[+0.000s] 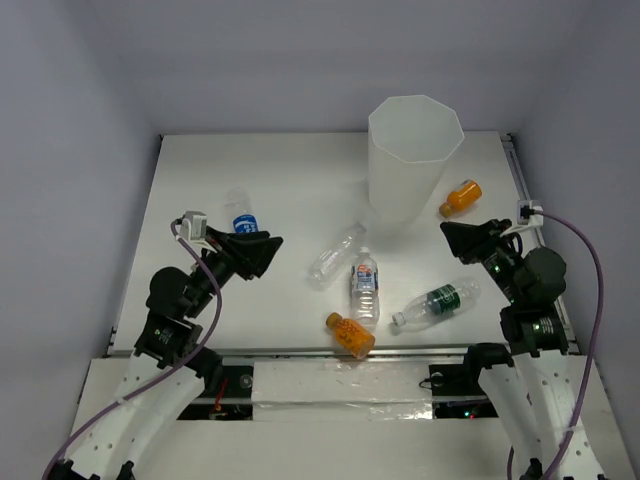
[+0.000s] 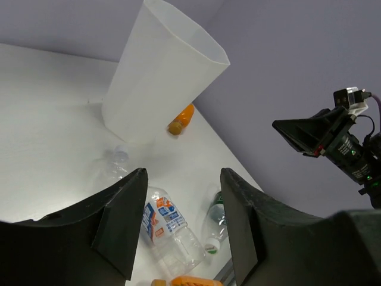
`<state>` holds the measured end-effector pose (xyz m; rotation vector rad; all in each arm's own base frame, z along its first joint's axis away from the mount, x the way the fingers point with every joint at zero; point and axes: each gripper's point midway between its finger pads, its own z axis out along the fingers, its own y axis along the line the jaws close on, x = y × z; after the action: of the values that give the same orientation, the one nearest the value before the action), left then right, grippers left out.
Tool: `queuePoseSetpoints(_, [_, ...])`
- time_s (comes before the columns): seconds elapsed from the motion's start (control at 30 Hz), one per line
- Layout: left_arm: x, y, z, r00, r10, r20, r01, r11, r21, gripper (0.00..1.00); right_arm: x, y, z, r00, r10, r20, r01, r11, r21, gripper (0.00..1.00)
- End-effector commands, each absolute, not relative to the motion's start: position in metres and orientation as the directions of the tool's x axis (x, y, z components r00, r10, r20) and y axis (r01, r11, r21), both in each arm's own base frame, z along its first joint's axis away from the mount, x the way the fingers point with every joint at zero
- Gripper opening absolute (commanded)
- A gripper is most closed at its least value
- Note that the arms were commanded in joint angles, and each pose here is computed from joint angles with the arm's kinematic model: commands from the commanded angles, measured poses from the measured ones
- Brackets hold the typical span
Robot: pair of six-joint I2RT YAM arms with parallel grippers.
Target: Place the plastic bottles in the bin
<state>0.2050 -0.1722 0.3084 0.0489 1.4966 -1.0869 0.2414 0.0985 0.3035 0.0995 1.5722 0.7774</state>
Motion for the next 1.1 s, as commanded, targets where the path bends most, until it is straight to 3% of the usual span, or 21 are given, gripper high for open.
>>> queuePoseSetpoints(0.0, [0.213, -0.165, 0.306, -0.260, -0.551, -0.793, 0.547, 0.593, -0.591, 0.48, 0.241, 0.109, 0.314, -0.172, 0.480, -0.860, -0.450, 0.738, 0.502, 0.24])
queuePoseSetpoints(0.07, [0.220, -0.155, 0.304, -0.235, -0.565, -0.791, 0.496, 0.630, -0.598, 0.44, 0.241, 0.114, 0.312, -0.194, 0.466, -0.863, -0.475, 0.725, 0.499, 0.09])
queuePoseSetpoints(0.13, [0.225, -0.147, 0.306, -0.216, -0.578, -0.787, 0.452, 0.656, -0.605, 0.33, 0.241, 0.117, 0.312, -0.204, 0.462, -0.863, -0.489, 0.716, 0.498, 0.02])
queuePoseSetpoints(0.27, [0.256, -0.119, 0.269, -0.242, -0.528, -0.814, 0.187, 0.798, -0.573, 0.10, 0.237, 0.134, 0.313, -0.226, 0.479, -0.848, -0.552, 0.655, 0.516, 0.00])
queuePoseSetpoints(0.3, [0.261, -0.115, 0.268, -0.246, -0.520, -0.818, 0.148, 0.814, -0.562, 0.00, 0.237, 0.138, 0.312, -0.233, 0.482, -0.844, -0.560, 0.643, 0.522, 0.00])
queuePoseSetpoints(0.47, [0.288, -0.095, 0.224, -0.295, -0.497, -0.816, -0.089, 0.865, -0.494, 0.00, 0.240, 0.169, 0.298, -0.292, 0.460, -0.838, -0.570, 0.620, 0.539, 0.00])
queuePoseSetpoints(0.5, [0.291, -0.092, 0.219, -0.293, -0.501, -0.814, -0.121, 0.864, -0.488, 0.05, 0.240, 0.174, 0.295, -0.303, 0.456, -0.837, -0.569, 0.618, 0.542, 0.00])
queuePoseSetpoints(0.53, [0.298, -0.086, 0.211, -0.279, -0.501, -0.819, -0.174, 0.865, -0.470, 0.20, 0.242, 0.180, 0.288, -0.317, 0.448, -0.836, -0.564, 0.620, 0.546, 0.00])
queuePoseSetpoints(0.57, [0.301, -0.078, 0.205, -0.272, -0.499, -0.823, -0.215, 0.865, -0.454, 0.20, 0.243, 0.183, 0.287, -0.322, 0.443, -0.837, -0.565, 0.620, 0.545, 0.00])
queuePoseSetpoints(0.6, [0.305, -0.076, 0.198, -0.264, -0.500, -0.825, -0.236, 0.863, -0.447, 0.40, 0.244, 0.185, 0.281, -0.334, 0.436, -0.836, -0.562, 0.620, 0.548, 0.00])
queuePoseSetpoints(0.7, [0.320, -0.054, 0.176, -0.259, -0.497, -0.828, -0.330, 0.851, -0.408, 0.60, 0.246, 0.194, 0.268, -0.364, 0.409, -0.837, -0.559, 0.623, 0.548, 0.00])
queuePoseSetpoints(0.8, [0.338, -0.039, 0.157, -0.275, -0.520, -0.809, -0.368, 0.834, -0.411, 0.64, 0.245, 0.200, 0.257, -0.384, 0.387, -0.838, -0.559, 0.625, 0.545, 0.00])
queuePoseSetpoints(0.93, [0.365, -0.033, 0.146, -0.299, -0.487, -0.821, -0.394, 0.846, -0.359, 0.81, 0.244, 0.206, 0.248, -0.397, 0.368, -0.841, -0.569, 0.620, 0.540, 0.02])
queuePoseSetpoints(1.03, [0.390, -0.037, 0.154, -0.321, -0.457, -0.829, -0.377, 0.865, -0.331, 0.89, 0.242, 0.210, 0.242, -0.414, 0.355, -0.838, -0.576, 0.611, 0.543, 0.10])
queuePoseSetpoints(1.07, [0.397, -0.042, 0.138, -0.379, -0.440, -0.815, -0.369, 0.879, -0.303, 0.90, 0.241, 0.211, 0.240, -0.415, 0.354, -0.838, -0.580, 0.607, 0.543, 0.21])
